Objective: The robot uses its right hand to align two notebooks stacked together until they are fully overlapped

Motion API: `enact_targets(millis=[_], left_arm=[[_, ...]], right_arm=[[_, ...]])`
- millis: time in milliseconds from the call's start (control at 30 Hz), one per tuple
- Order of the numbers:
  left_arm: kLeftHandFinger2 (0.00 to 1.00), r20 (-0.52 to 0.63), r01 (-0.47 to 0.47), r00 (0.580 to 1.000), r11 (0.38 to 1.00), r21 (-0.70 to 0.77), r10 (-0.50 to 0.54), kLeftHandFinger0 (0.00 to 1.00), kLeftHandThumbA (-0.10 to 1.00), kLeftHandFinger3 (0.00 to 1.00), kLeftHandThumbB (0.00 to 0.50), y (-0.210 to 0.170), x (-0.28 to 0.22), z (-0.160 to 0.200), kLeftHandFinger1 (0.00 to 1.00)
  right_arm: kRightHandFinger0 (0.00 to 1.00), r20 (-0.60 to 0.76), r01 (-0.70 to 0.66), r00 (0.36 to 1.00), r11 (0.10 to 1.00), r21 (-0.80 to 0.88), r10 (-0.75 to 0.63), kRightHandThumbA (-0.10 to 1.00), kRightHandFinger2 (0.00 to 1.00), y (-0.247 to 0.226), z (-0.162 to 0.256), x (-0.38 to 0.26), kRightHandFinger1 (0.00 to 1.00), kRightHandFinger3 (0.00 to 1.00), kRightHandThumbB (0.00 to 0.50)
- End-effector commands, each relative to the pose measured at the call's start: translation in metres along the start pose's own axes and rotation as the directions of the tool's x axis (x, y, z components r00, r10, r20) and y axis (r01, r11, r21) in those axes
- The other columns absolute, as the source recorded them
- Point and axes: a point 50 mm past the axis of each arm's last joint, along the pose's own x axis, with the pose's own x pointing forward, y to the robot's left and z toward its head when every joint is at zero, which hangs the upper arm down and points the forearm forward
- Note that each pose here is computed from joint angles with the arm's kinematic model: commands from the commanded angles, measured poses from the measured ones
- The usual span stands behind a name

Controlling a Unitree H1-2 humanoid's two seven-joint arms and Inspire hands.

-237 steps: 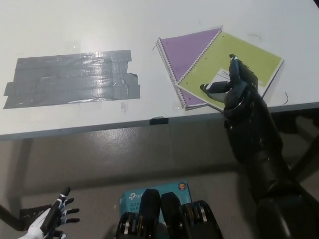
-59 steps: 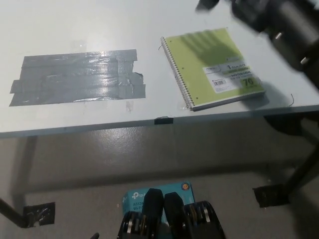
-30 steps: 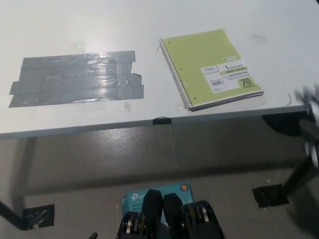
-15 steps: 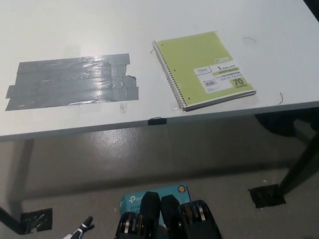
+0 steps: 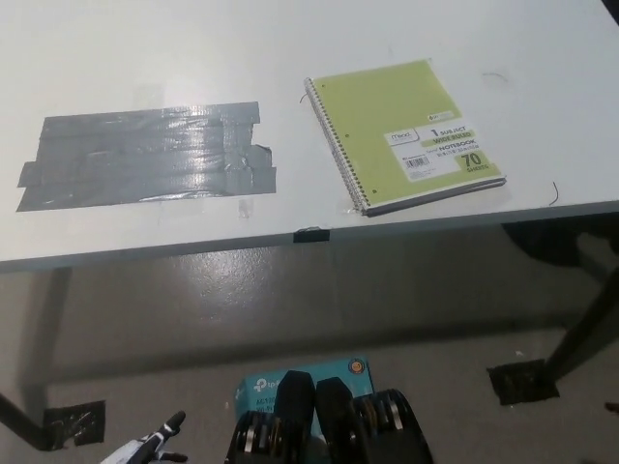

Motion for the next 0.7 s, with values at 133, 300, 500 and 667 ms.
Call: enact_targets(millis=[133,300,500,667], left_arm=[[0.80,-0.063,-0.011,0.998,0.994,0.108,0.018,0.68,1.00,1.00,0.129,0.033,-0.010,0.010,0.75],[0.76,-0.009,-0.108,0.994,0.990,0.089,0.109,0.64,0.71,1.00,0.153,0.030,-0.015,0.013,0.67],[0.67,0.375,-0.344,0.876,0.938,0.044,0.304,0.51,0.28,0.89,0.172,0.026,-0.032,0.057,0.54],[0.67,0.386,-0.295,0.875,0.954,-0.057,0.294,0.52,0.27,0.87,0.137,0.022,-0.042,0.063,0.58]], right_arm=[[1.00,-0.038,-0.300,0.951,0.945,0.131,0.307,0.64,1.00,-0.022,-0.003,0.003,1.00,1.00,0.139],[1.00,0.093,-0.144,0.987,0.971,0.193,0.128,0.50,1.00,-0.026,0.002,-0.004,0.98,1.00,0.128],[0.83,0.271,0.214,0.892,0.866,0.453,-0.363,0.41,0.92,-0.076,0.038,-0.039,0.84,1.00,0.113],[0.77,0.290,0.260,0.851,0.830,0.493,-0.439,0.44,0.87,-0.094,0.046,-0.057,0.77,1.00,0.098]])
